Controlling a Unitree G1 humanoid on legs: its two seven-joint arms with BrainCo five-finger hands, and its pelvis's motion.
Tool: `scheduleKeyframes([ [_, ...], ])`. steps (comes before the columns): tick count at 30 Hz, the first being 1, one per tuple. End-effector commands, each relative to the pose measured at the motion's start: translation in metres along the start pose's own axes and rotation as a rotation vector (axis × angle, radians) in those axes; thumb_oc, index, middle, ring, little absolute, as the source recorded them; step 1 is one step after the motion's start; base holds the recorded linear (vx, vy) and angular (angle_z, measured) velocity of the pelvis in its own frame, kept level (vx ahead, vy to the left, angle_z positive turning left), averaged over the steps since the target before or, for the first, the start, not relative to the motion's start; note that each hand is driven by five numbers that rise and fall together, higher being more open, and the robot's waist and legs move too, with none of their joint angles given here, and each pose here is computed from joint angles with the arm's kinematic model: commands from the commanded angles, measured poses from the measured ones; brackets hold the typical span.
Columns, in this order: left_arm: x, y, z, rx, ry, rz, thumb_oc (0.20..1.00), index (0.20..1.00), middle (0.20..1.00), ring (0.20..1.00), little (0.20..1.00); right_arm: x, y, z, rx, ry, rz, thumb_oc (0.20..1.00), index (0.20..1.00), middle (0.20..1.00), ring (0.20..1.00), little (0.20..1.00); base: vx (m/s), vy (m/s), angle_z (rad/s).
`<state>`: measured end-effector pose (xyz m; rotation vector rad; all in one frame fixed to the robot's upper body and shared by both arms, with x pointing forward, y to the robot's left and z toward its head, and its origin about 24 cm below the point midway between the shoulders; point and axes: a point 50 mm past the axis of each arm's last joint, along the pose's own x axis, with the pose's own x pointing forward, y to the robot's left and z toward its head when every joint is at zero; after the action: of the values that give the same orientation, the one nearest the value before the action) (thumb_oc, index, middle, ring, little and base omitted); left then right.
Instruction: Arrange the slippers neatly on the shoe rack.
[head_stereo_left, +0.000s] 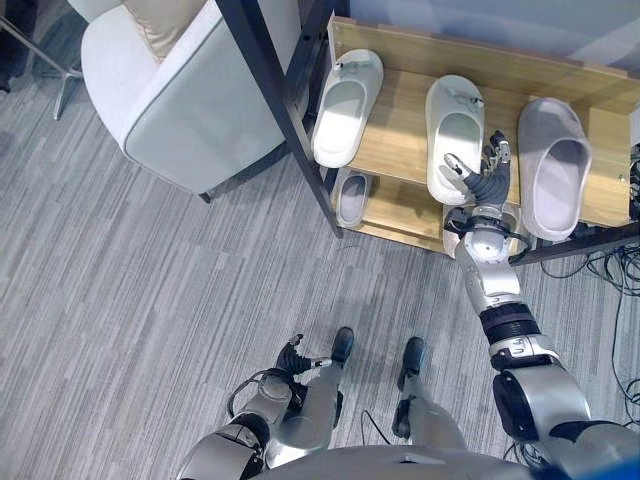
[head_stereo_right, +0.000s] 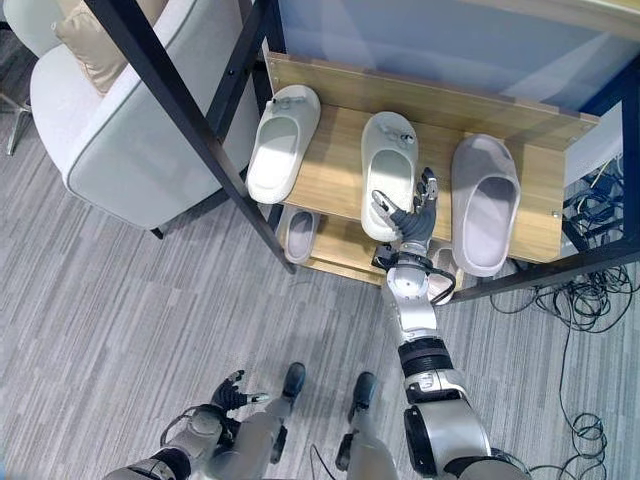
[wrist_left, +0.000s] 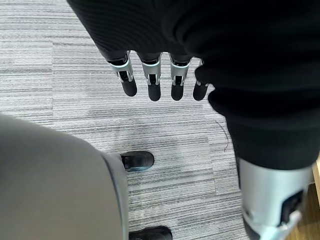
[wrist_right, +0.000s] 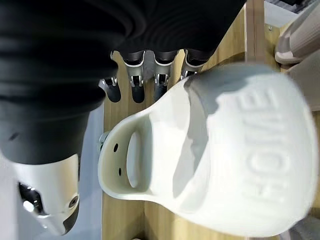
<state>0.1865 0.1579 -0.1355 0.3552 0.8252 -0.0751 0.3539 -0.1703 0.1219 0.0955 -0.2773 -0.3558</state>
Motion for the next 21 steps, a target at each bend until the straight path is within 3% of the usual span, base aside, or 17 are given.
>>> scheduleKeyframes([
  [1, 0.000, -0.011, 0.000, 0.027, 0.016, -0.018, 1.000, 1.000, 1.000, 1.000, 1.000, 0.002, 0.001, 0.015, 0.119, -0.047, -0.032, 1.000, 1.000, 1.000, 1.000, 1.000, 0.00, 0.000, 0.00],
  [12, 0.001, -0.006, 0.000, -0.015, 0.024, 0.014, 1.000, 1.000, 1.000, 1.000, 1.000, -0.002, 0.028, 0.033, 0.283, -0.068, 0.006, 1.000, 1.000, 1.000, 1.000, 1.000, 0.00, 0.004, 0.06],
  [21, 0.003, -0.002, 0.008, -0.010, 0.000, 0.032, 1.000, 1.000, 1.000, 1.000, 1.000, 0.005, 0.029, 0.038, 0.197, -0.086, 0.038, 1.000, 1.000, 1.000, 1.000, 1.000, 0.00, -0.007, 0.07],
])
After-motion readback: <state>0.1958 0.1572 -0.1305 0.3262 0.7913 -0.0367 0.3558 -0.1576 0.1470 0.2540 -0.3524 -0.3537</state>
